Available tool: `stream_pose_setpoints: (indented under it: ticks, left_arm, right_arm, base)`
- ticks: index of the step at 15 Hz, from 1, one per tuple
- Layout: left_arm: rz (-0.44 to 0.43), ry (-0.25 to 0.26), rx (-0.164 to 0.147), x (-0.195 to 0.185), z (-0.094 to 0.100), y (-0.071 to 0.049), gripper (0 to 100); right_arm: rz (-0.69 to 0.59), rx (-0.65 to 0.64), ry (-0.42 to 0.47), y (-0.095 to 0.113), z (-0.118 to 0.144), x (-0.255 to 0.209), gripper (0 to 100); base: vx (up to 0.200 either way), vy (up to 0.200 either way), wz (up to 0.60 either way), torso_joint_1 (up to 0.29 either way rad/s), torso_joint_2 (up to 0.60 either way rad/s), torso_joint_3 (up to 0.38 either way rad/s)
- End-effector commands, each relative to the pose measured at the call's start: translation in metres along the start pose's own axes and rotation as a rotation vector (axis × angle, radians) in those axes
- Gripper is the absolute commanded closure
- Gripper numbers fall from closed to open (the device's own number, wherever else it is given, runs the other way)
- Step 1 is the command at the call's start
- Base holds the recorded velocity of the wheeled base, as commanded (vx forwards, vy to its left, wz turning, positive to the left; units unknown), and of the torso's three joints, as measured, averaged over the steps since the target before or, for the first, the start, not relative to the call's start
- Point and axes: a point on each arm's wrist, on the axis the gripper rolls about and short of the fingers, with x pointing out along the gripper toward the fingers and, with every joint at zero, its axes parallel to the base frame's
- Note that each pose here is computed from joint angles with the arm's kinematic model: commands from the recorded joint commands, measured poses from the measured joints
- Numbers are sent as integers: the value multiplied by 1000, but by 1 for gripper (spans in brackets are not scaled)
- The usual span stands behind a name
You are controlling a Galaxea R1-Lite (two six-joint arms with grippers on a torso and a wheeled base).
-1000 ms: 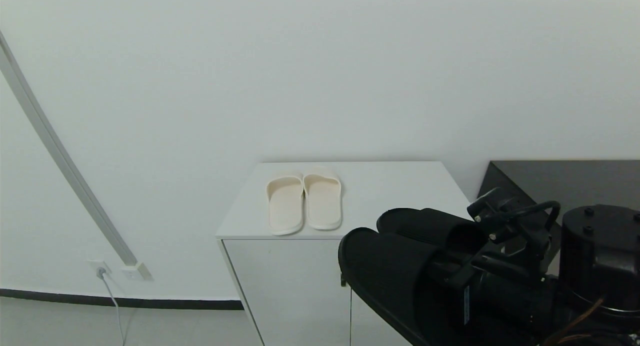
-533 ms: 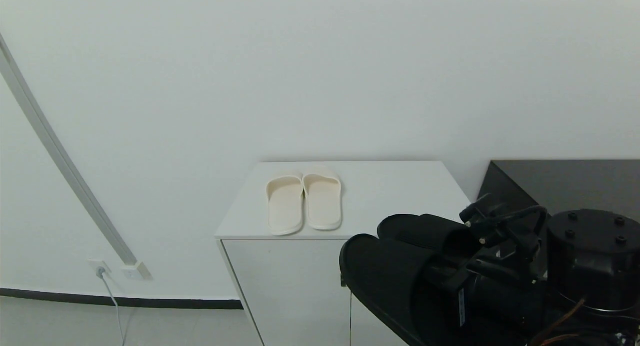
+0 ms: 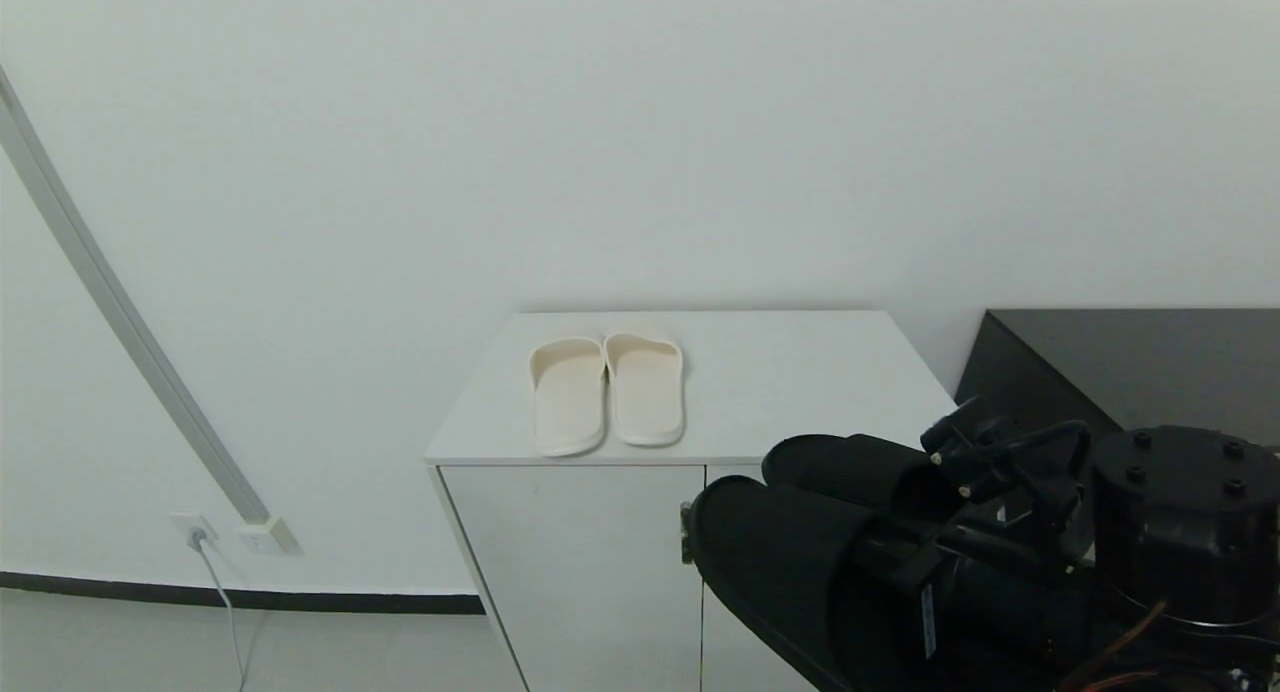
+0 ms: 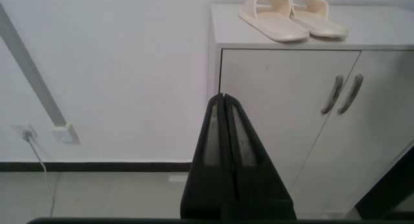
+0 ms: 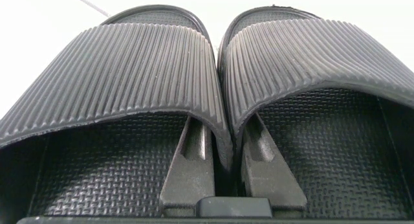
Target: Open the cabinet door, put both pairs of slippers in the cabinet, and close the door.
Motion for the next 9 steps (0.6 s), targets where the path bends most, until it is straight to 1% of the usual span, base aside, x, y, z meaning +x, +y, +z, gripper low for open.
stream_pose_setpoints:
  ticks: [1,9]
  left_arm:
    - [0,0,0,0,0,0,100]
    - [0,0,0,0,0,0,100]
  right_arm:
    - [0,-2,2,0,-1,0,100]
    - [1,-3,8,0,-2,0,100]
  base:
    - [0,0,0,-163,413,237]
    - [0,0,0,-220,533,306]
